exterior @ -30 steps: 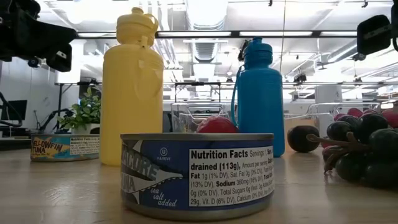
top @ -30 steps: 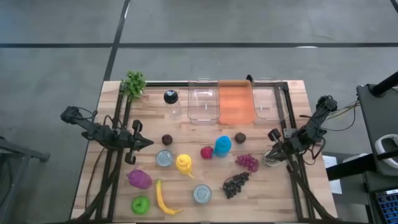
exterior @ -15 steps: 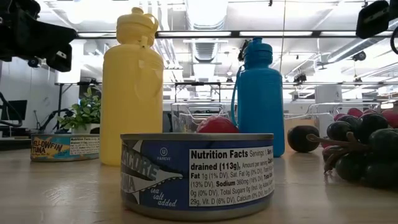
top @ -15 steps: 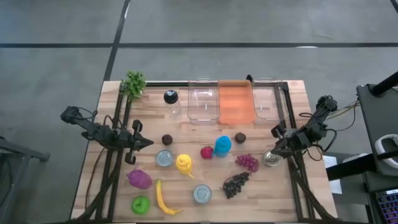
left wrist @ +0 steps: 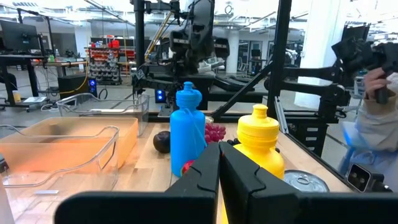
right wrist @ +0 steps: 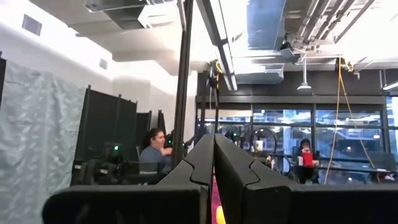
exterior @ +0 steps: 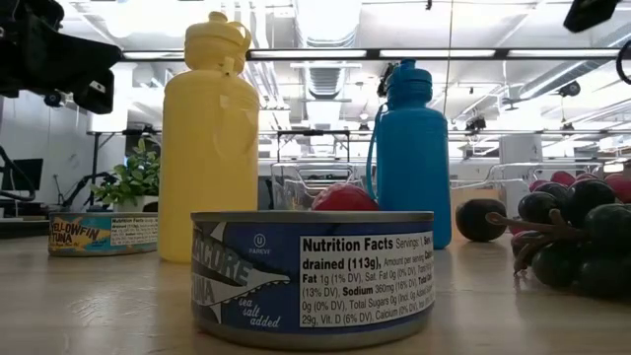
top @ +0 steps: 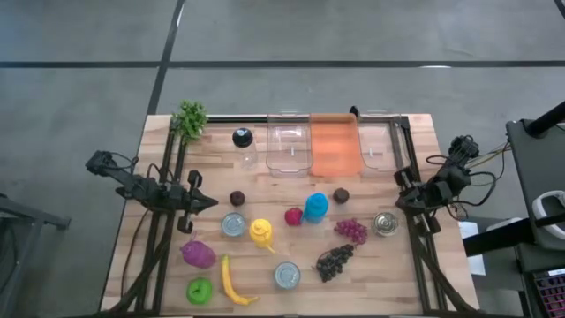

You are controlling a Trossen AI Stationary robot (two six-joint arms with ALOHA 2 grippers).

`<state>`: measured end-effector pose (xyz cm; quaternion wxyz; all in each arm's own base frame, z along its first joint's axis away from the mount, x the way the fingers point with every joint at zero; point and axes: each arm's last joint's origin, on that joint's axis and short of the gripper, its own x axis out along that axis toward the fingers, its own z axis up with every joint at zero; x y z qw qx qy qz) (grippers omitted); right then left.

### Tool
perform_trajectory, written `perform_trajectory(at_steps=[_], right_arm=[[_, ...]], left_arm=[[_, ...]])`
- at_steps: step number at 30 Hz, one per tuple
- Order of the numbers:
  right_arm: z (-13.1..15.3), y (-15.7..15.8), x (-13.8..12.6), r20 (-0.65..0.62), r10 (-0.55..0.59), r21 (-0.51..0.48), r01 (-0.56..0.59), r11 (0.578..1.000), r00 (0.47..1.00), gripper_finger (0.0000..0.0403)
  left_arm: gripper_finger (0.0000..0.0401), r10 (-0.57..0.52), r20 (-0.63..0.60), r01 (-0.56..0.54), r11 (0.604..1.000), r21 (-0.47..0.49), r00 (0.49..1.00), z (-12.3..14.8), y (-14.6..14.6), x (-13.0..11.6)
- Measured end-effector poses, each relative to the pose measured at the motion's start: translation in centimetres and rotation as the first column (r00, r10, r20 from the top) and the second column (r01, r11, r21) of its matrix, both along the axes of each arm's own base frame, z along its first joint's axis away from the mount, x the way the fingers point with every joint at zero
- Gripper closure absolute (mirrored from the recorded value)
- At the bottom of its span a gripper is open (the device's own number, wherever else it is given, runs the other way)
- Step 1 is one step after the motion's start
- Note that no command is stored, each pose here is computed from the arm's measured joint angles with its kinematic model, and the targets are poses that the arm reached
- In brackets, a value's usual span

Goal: Pick & Place Food Item
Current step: Put the blue tumbler into the right transparent bin

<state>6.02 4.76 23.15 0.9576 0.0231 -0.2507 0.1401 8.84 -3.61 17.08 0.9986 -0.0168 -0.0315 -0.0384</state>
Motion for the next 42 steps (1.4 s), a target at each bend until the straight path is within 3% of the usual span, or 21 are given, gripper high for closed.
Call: perform_trajectory(at_steps=[8,15,24,35,42], right_arm=[[5.0,-0.5,-0.4,-0.009,-0.033,-0.045,0.032,0.998,0.999,0.0394],[9.5,-0.2,0.4,-0.146,-0.196,-0.147,0.174,0.974,0.970,0.0394],[13.4,1.5,2.2,-0.371,-0.276,-0.283,0.176,0.943,0.886,0.0394],[16.6,2.0,3.2,-0.570,-0.301,-0.279,0.165,0.946,0.764,0.0394],[16.0,2.4,5.5,-0.671,-0.367,-0.273,0.246,0.930,0.645,0.0394]], left_arm=[[0.0385,0.000,0.000,0.000,1.000,0.000,1.000,0.0,0.0,0.0],[0.0385,0.000,0.000,0.000,1.000,0.000,1.000,0.0,0.0,0.0],[0.0385,0.000,0.000,0.000,1.000,0.000,1.000,0.0,0.0,0.0],[0.0385,0.000,0.000,0.000,1.000,0.000,1.000,0.0,0.0,0.0],[0.0385,0.000,0.000,0.000,1.000,0.000,1.000,0.0,0.0,0.0]])
